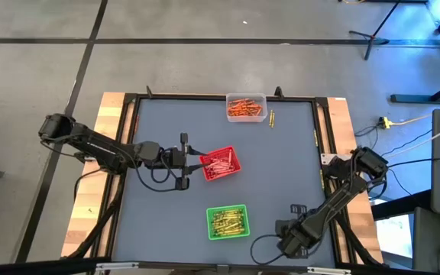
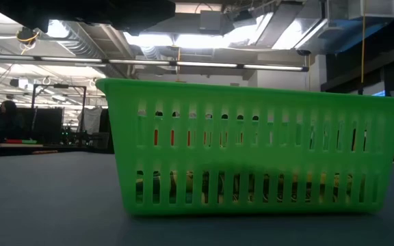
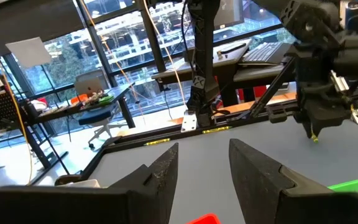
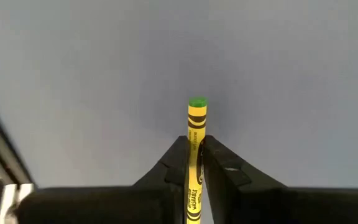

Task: Sort crayons
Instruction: Put the green crayon into the green bin

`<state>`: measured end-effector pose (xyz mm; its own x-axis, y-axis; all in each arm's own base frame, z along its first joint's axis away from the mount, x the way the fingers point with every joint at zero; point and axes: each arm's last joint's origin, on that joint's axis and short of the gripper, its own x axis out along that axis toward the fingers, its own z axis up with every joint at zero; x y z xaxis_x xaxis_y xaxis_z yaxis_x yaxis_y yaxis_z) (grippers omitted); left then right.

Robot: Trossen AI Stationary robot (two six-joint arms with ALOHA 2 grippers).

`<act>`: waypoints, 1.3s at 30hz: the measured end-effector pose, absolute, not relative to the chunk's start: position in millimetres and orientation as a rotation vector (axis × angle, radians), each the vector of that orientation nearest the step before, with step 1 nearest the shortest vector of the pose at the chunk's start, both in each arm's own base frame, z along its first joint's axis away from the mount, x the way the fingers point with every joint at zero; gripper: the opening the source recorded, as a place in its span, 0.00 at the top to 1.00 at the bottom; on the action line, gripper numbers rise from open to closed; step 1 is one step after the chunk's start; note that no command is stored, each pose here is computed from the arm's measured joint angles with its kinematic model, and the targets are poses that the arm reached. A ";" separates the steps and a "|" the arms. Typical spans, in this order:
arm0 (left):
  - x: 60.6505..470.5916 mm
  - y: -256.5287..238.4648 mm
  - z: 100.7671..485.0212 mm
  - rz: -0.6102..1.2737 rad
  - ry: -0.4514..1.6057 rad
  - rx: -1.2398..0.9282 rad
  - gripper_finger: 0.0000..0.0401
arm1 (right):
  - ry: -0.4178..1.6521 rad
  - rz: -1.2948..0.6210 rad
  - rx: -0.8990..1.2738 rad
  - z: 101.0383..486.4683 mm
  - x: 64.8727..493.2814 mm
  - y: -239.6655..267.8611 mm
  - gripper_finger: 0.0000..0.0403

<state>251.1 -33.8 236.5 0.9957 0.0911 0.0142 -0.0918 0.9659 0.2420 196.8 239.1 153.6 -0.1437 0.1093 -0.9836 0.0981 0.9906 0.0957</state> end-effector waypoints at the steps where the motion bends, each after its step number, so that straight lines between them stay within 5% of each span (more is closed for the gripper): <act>1: 251.1 -33.7 236.4 0.093 -0.002 0.245 0.68 | 1.711 0.016 0.146 158.5 201.4 238.2 0.92; 18: 251.2 -33.8 237.5 0.094 -0.013 0.243 0.68 | 1.392 0.033 0.034 247.8 246.9 217.3 0.96; 39: 251.2 -33.8 237.2 0.093 -0.009 0.242 0.68 | 0.874 0.161 -0.039 266.7 328.5 188.9 0.93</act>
<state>251.2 -33.8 237.2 0.9957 0.0907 0.0205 -0.0930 0.9666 0.2389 328.5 188.9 266.7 0.6306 0.1248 -0.7660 -0.1562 0.9872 0.0322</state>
